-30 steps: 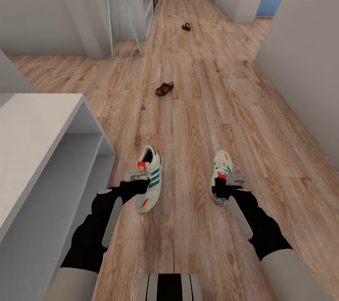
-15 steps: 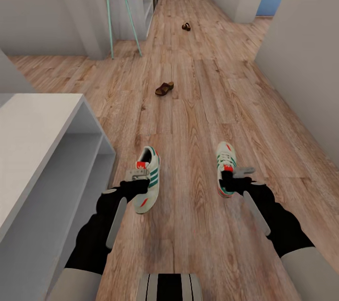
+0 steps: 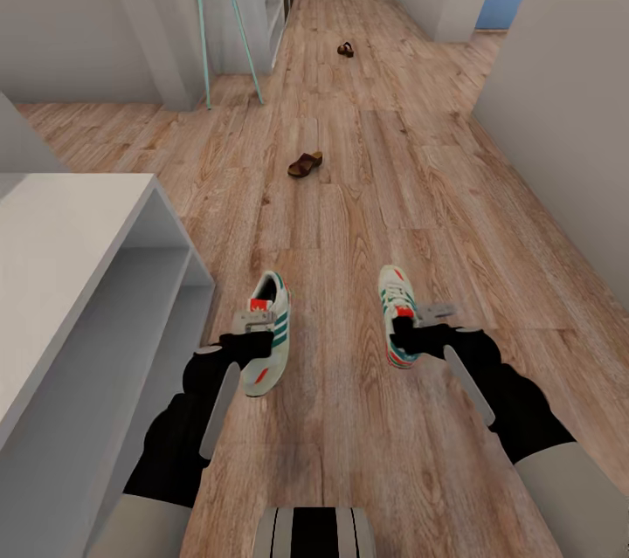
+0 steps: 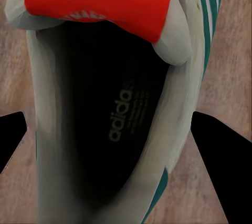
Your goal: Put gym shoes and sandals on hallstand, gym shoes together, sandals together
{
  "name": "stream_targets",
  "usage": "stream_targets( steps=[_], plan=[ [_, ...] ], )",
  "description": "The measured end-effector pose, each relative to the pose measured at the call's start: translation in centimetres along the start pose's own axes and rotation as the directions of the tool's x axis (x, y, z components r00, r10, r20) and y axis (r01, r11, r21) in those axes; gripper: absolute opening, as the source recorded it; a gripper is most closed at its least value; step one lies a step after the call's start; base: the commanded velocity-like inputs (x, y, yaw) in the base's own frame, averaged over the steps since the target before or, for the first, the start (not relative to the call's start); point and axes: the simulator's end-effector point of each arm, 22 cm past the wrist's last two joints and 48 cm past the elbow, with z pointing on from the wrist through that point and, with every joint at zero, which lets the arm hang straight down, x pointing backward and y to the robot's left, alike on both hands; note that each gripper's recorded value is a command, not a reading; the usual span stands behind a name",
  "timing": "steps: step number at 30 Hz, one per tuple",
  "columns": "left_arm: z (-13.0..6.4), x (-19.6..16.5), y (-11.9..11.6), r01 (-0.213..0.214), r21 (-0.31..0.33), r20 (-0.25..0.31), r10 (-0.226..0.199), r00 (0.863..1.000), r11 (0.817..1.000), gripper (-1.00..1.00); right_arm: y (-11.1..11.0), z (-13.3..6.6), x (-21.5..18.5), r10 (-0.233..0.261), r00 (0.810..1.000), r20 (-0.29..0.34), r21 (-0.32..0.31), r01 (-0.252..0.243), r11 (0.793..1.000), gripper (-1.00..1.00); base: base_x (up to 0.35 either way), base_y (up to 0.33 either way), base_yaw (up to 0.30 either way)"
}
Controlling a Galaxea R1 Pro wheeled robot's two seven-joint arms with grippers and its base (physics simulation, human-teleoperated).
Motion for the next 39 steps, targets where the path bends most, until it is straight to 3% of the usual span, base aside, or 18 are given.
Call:
stream_targets(
  steps=[5, 11, 19, 33, 39],
  plan=[
    [-0.1, 0.7, -1.5, 0.002, 0.010, -0.014, -0.002, 1.000, 1.000, -1.00, 0.6, 0.0, 0.1, -0.006, 1.000, -0.003, -0.018, 0.006, 1.000, -1.00, 0.000, 0.000, 0.000],
    [-0.4, 1.1, -3.6, -0.027, 0.036, -0.018, 0.028, 0.999, 0.999, -1.00, 0.8, 0.0, 0.2, -0.004, 1.000, -0.005, -0.026, 0.004, 1.000, -1.00, 0.000, -0.007, 0.000],
    [-0.4, 1.5, -3.4, -0.038, 0.001, -0.026, 0.038, 0.999, 0.999, -1.00, 0.6, 0.0, 0.2, -0.001, 1.000, -0.004, -0.016, 0.000, 1.000, -1.00, 0.000, -0.176, 0.000],
    [-0.7, 1.4, -4.4, -0.065, 0.003, -0.020, 0.065, 0.998, 0.998, -1.00, -1.5, -0.1, 0.0, 0.028, 1.000, 0.005, 0.048, -0.028, 0.998, -1.00, 0.000, -0.285, 0.000],
    [-0.7, 1.4, -4.4, -0.066, 0.003, -0.019, 0.066, 0.998, 0.998, -1.00, -0.8, -0.1, -0.2, 0.031, 0.999, 0.009, 0.041, -0.032, 0.999, -1.00, 0.000, -0.243, 0.000]
  ],
)
